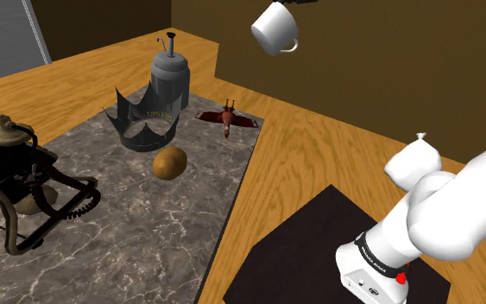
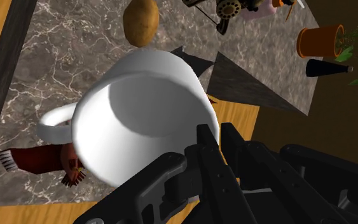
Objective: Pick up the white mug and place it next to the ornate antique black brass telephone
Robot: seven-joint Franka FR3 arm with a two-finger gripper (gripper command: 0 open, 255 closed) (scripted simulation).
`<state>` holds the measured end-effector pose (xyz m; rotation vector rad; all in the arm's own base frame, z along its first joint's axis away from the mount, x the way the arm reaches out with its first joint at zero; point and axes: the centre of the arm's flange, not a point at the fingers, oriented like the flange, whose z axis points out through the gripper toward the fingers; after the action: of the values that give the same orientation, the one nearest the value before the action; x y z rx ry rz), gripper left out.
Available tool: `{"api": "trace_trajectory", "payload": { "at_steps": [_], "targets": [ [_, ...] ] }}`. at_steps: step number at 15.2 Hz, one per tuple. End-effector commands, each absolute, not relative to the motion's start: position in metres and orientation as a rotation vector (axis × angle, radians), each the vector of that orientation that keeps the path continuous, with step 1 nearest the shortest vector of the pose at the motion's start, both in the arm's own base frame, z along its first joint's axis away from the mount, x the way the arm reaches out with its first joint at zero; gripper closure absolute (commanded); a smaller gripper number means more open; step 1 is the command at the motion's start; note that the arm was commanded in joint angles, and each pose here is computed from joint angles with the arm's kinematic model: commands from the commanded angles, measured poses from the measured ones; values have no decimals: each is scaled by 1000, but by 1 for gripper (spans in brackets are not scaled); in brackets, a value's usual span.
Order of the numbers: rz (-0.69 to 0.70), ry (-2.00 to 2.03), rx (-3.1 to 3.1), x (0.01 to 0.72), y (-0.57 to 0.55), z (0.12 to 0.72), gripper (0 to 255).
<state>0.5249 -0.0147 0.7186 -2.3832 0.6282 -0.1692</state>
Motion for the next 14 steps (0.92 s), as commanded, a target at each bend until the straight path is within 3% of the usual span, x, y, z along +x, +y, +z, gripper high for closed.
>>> {"api": "trace_trajectory", "payload": {
  "at_steps": [1,14],
  "targets": [
    [-170,630,-2383,520,10,720,255],
    [-170,630,-2383,479,176,720,255]
  ]
}}
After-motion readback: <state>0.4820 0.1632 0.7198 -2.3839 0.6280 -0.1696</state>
